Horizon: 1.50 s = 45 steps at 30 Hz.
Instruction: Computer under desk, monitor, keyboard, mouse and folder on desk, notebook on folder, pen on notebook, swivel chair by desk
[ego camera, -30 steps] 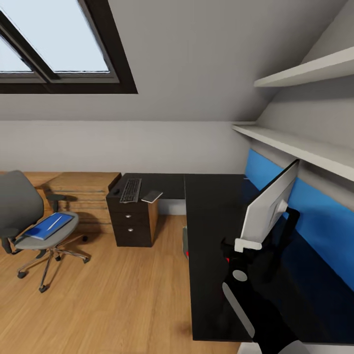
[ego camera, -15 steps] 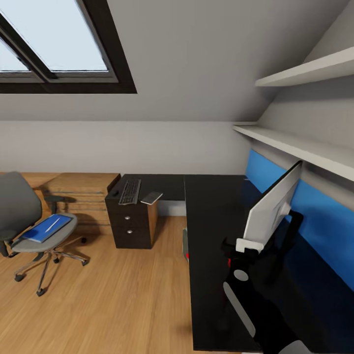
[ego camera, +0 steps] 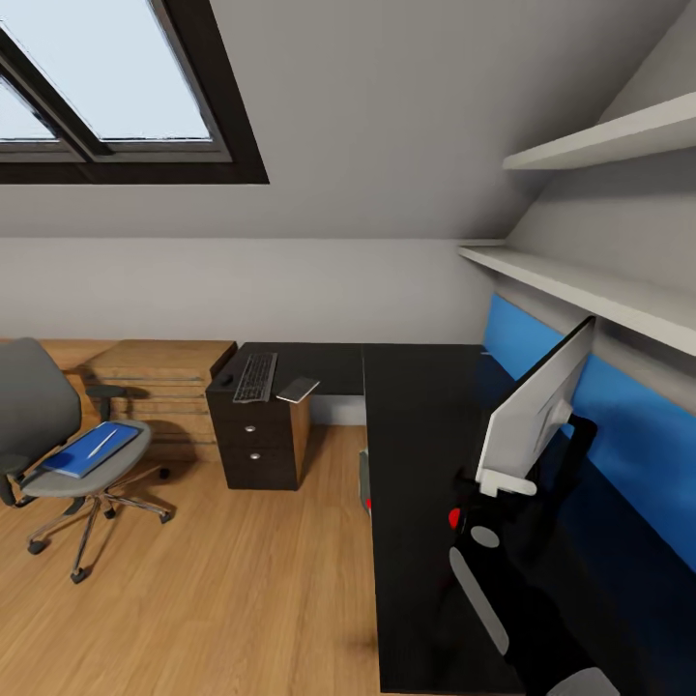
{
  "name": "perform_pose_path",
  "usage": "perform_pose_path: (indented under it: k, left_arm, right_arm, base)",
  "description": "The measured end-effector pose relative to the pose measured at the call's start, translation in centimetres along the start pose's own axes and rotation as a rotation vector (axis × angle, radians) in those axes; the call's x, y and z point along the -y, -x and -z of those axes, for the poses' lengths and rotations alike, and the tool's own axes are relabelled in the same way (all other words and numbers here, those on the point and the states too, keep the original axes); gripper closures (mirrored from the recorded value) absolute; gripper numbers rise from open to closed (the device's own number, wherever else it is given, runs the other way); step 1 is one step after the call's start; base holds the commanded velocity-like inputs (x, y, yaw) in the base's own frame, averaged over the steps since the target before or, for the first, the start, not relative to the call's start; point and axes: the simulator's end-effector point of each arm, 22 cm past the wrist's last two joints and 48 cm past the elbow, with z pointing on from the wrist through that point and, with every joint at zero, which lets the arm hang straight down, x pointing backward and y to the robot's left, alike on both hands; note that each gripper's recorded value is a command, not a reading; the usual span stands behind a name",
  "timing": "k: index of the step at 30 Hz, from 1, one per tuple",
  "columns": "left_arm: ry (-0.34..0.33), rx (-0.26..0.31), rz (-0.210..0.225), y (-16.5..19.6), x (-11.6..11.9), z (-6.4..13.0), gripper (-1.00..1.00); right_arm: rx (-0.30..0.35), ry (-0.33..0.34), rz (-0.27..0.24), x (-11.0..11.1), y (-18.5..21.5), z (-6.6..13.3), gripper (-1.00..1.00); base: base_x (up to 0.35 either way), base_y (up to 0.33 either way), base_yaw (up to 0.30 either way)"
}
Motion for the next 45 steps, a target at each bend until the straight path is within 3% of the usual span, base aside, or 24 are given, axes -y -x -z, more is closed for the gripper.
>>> perform_pose_path:
  k: [8, 18, 25, 45]
  left_arm:
    - [0.0, 0.0, 0.0, 0.0, 0.01, -0.01, -1.0]
    - [0.0, -0.002, -0.001, -0.03, 0.01, -0.03, -1.0]
    - [-0.001, 0.0, -0.001, 0.0, 0.02, -0.01, -1.0]
    - [-0.002, 0.001, -0.003, 0.01, 0.06, 0.0, -1.0]
  right_arm:
    - [-0.01, -0.024, -0.015, 1.03, -0.07, -0.42, -1.0]
    - [-0.012, -0.028, -0.017, 1.17, -0.09, -0.51, -1.0]
    - [-0.011, -0.028, -0.017, 1.16, -0.04, -0.48, -1.0]
    - [-0.021, -0.026, -0.006, 1.14, -0.24, -0.47, -1.0]
  base:
    - [-0.026, 0.0, 0.0]
    - [-0.293, -0.044, 0.0]
    - [-0.217, -0.254, 0.0]
    - [-0.029, -0.29, 0.0]
